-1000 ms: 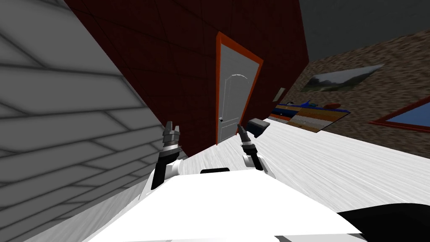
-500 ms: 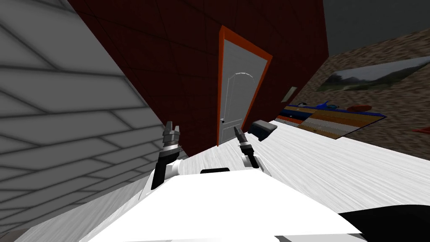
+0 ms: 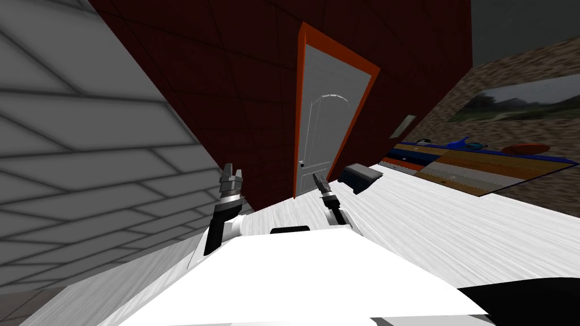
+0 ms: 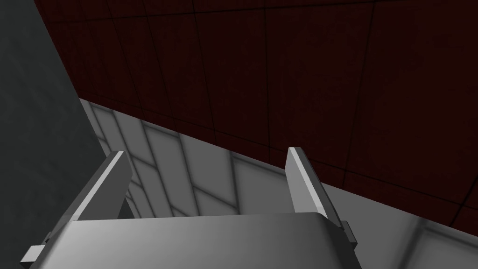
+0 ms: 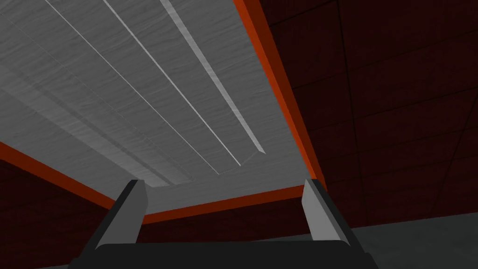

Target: Pull the door open

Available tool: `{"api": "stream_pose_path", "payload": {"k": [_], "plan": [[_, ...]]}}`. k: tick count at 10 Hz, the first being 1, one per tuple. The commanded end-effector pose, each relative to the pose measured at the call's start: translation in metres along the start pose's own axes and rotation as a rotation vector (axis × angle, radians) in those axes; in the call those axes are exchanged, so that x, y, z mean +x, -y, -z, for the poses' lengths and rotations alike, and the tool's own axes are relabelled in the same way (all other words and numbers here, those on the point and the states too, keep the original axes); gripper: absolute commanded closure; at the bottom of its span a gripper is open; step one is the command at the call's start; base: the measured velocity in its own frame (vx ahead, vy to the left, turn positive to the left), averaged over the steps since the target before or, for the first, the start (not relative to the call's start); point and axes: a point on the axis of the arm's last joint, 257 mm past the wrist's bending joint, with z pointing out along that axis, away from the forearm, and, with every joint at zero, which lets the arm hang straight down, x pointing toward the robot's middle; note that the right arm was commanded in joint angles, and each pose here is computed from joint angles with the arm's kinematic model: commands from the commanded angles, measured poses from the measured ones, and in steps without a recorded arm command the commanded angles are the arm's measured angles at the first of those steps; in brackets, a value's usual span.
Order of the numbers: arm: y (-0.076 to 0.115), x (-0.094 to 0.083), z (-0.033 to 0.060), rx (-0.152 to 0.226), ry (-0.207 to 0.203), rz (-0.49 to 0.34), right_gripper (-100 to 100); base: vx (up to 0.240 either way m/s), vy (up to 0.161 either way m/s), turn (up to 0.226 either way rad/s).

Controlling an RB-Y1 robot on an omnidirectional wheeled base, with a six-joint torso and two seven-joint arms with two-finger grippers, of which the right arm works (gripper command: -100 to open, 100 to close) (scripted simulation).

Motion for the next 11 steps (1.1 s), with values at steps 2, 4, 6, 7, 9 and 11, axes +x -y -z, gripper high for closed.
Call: {"api": "stream_pose_path", "payload": {"k": [2, 4, 6, 7, 9, 11], "plan": [[0.010, 0.022, 0.0005, 0.021, -0.051, 0.079, -100, 0.077, -0.067, 0.133], [0.018, 0.039, 0.0022, 0.034, -0.090, 0.137, -100, 0.074, -0.066, 0.125], [0.025, 0.055, 0.0044, 0.046, -0.129, 0.193, -100, 0.075, -0.080, 0.111], [0.028, 0.063, 0.0056, 0.050, -0.147, 0.219, -100, 0.080, -0.064, 0.107], [0.035, 0.077, 0.0083, 0.058, -0.184, 0.270, -100, 0.083, -0.075, 0.106], [0.040, 0.090, 0.0111, 0.063, -0.217, 0.315, -100, 0.074, -0.074, 0.091]]}}
